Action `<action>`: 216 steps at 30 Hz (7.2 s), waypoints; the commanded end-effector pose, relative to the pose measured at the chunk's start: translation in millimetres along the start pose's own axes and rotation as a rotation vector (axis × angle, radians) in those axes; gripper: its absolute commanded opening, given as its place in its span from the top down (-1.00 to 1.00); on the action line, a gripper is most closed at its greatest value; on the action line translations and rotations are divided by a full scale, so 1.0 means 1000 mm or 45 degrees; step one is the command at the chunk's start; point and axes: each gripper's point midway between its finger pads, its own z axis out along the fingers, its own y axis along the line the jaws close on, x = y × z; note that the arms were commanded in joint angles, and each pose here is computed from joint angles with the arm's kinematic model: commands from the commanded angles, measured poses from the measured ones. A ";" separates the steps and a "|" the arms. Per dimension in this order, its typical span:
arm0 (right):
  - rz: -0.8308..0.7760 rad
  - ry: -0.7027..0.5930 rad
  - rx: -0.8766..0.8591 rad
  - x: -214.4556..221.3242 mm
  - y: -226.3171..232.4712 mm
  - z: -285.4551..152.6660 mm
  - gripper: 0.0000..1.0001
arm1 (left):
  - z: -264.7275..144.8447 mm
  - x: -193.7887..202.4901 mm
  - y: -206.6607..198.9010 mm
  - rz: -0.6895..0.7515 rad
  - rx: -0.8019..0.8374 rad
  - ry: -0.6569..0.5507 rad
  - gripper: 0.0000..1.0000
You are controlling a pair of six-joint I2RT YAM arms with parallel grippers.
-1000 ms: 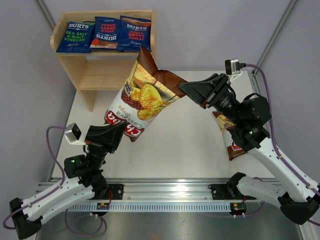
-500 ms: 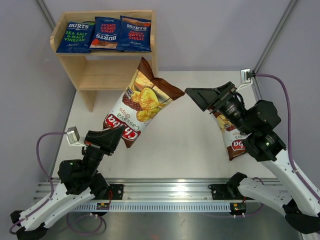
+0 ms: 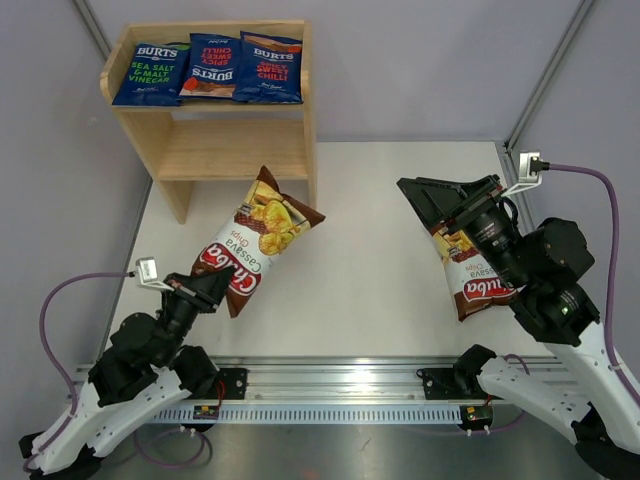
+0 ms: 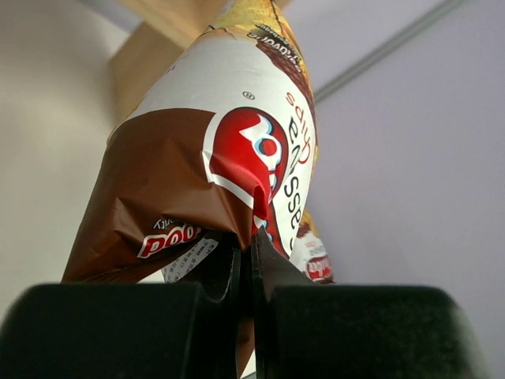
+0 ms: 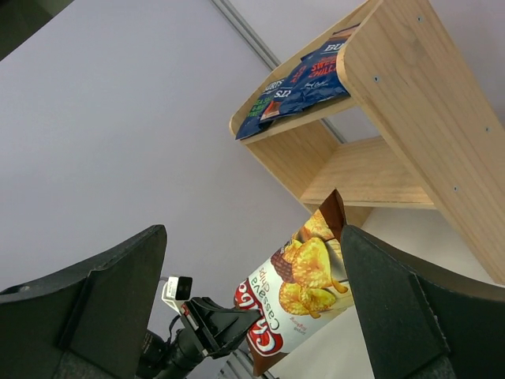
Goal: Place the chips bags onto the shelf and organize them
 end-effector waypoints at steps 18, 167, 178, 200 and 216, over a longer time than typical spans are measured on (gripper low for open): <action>-0.028 -0.080 0.044 -0.010 -0.008 -0.009 -0.99 | 0.009 -0.109 -0.003 -0.295 -0.370 -0.547 1.00; -0.461 0.708 0.571 0.124 -0.174 -0.004 -0.99 | 0.095 -0.149 0.081 -0.183 -0.613 -0.419 -0.98; -0.316 0.679 0.939 0.054 -0.292 -0.008 -0.99 | 0.021 -0.024 0.003 0.268 -0.149 0.407 -0.98; 0.202 0.354 1.378 -0.021 -0.512 -0.124 -0.96 | -0.005 -0.013 0.024 0.575 -0.229 0.331 -0.98; 0.322 0.681 1.387 0.062 -0.549 -0.138 -0.83 | -0.013 0.000 0.010 0.598 -0.122 0.389 -0.98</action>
